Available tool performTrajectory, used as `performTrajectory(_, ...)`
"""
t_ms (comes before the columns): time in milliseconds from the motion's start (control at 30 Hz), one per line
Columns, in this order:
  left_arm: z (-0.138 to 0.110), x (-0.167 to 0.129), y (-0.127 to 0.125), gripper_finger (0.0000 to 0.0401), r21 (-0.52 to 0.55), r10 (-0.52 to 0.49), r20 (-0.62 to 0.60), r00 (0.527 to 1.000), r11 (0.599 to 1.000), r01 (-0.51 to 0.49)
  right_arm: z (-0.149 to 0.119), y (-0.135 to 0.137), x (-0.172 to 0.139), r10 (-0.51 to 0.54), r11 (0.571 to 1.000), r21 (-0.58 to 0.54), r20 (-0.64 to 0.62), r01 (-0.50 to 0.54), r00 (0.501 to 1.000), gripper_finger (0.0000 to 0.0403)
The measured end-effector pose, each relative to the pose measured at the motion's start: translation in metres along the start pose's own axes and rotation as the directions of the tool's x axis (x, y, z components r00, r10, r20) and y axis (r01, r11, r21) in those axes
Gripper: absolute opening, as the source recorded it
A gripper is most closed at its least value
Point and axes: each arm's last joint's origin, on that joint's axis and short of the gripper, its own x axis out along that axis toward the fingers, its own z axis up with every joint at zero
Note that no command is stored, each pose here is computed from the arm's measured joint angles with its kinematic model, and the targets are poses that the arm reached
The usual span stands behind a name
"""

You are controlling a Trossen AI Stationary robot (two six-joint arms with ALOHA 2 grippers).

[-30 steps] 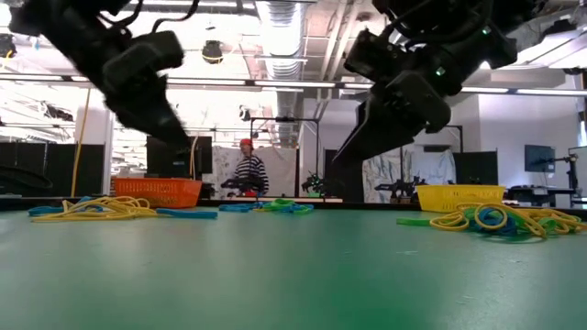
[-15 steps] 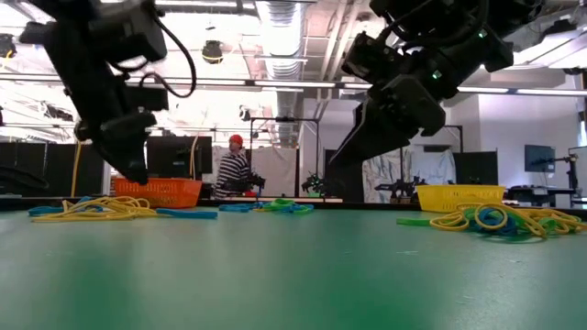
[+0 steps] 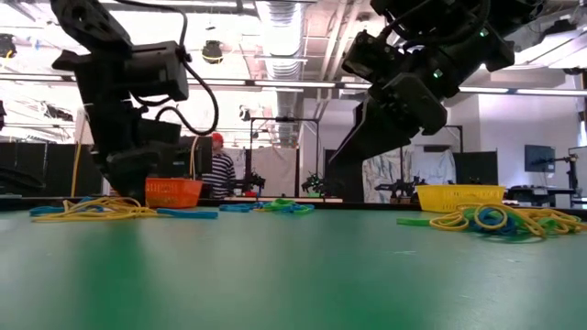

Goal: Sort rubber bands into baskets
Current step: Put the yellow rubber band into the yellow bin

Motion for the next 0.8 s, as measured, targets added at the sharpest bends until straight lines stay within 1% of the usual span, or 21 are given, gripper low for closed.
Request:
performTrajectory(67,0.001,0.000,-0.001,0.0129,0.027,-0.012,0.010,1.000,1.000,0.011,0.000,0.000,0.000,0.000,1.000,0.001,-0.001,0.000,1.000,0.0187)
performTrajectory(167,0.003,-0.002,-0.002,0.0045,0.082,-0.044,0.043,0.998,0.996,0.040,0.000,0.000,0.000,0.000,1.000,0.006,-0.003,0.000,1.000,0.0187)
performTrajectory(200,0.005,-0.004,-0.003,0.0023,0.097,-0.062,0.056,0.997,0.994,0.057,0.000,0.000,0.000,0.000,1.000,0.006,-0.004,0.000,1.000,0.0187)
performTrajectory(233,0.006,-0.005,-0.003,0.0014,0.106,-0.081,0.069,0.994,0.992,0.073,0.000,0.000,0.000,0.000,1.000,0.006,-0.004,0.000,1.000,0.0187)
performTrajectory(300,0.007,-0.009,-0.003,0.0006,0.114,-0.096,0.088,0.991,0.990,0.086,0.000,0.000,0.000,0.000,1.000,0.006,-0.004,0.000,1.000,0.0187)
performTrajectory(433,0.009,-0.020,0.001,0.0001,0.097,-0.119,0.145,0.982,0.990,0.106,0.000,0.000,0.000,0.000,1.000,0.007,-0.003,0.000,1.000,0.0187)
performTrajectory(567,0.010,-0.037,0.004,0.0000,0.094,-0.174,0.233,0.957,0.983,0.156,0.000,0.000,0.000,0.000,1.000,0.008,0.001,0.000,1.000,0.0187)
performTrajectory(700,0.013,-0.058,0.003,0.0000,0.123,-0.256,0.358,0.898,0.966,0.226,0.004,0.000,0.000,-0.001,1.000,0.021,0.035,0.000,0.999,0.0187)
performTrajectory(800,0.015,-0.075,0.002,0.0000,0.158,-0.322,0.461,0.827,0.947,0.281,0.010,-0.003,0.000,-0.008,0.999,0.044,0.096,0.003,0.995,0.0187)
